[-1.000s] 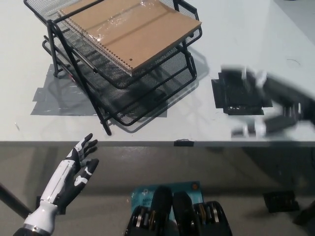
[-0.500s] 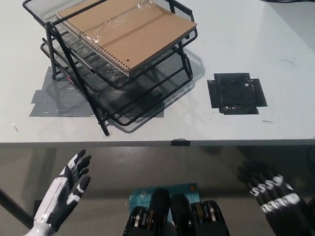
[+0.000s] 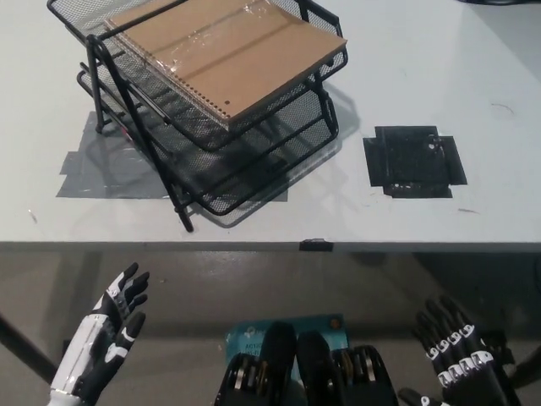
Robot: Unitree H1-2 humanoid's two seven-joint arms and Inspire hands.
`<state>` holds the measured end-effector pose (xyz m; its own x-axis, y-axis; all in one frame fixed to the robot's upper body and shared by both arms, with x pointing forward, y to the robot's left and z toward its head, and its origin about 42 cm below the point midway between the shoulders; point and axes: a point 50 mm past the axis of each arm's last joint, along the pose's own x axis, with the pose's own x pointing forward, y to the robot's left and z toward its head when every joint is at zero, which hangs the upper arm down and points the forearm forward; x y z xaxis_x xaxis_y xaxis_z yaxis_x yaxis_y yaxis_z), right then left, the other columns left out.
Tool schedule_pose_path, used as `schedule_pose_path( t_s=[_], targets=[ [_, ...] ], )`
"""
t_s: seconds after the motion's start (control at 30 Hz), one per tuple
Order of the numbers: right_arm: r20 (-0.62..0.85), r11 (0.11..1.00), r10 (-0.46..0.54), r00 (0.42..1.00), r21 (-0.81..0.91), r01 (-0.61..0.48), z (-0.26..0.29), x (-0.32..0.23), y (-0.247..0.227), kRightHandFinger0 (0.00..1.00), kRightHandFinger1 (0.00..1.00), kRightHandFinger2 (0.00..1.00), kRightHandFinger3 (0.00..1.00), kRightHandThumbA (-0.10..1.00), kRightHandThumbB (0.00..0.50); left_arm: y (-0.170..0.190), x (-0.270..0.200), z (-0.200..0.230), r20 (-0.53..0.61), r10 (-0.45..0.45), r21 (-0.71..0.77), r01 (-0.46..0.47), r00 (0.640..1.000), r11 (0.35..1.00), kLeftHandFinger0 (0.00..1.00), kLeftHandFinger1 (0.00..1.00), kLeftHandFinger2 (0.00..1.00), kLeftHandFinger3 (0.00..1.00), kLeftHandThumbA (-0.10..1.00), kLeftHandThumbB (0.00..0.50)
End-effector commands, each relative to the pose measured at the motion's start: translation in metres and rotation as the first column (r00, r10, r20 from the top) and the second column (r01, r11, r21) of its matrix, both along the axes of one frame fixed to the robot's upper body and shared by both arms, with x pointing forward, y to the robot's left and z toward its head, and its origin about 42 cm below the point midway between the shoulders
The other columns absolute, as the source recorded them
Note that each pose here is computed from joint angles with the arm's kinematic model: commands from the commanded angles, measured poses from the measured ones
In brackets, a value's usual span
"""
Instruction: A person hands a notebook to the robot and the robot grabs it with its right hand and places it in the file tray kept in the centre of the desk infront of it.
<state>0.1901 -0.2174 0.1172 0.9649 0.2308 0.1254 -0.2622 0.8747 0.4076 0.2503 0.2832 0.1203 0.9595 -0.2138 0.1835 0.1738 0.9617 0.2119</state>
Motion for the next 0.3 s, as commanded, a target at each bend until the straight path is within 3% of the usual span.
schedule_pose_path(
  t_s=[0.0, 0.27],
  targets=[
    [0.076, 1.0, -0.018, 0.997, -0.013, 0.019, 0.0034, 0.0009, -0.0007, 1.0, 1.0, 1.0, 1.0, 1.0, 0.432, 0.0049, -0.0039, 0.0038, 0.049, -0.033, 0.007, 0.033, 0.998, 0.999, 1.0, 1.0, 1.0, 1.0, 0.79, 0.481],
    [0.065, 0.999, -0.026, 0.998, -0.022, 0.028, -0.0011, 0.0018, -0.0022, 1.0, 1.0, 1.0, 1.0, 1.0, 0.433, 0.0066, -0.0044, 0.0029, 0.04, -0.033, 0.013, 0.033, 0.999, 0.999, 1.0, 1.0, 1.0, 1.0, 0.79, 0.474]
  ],
)
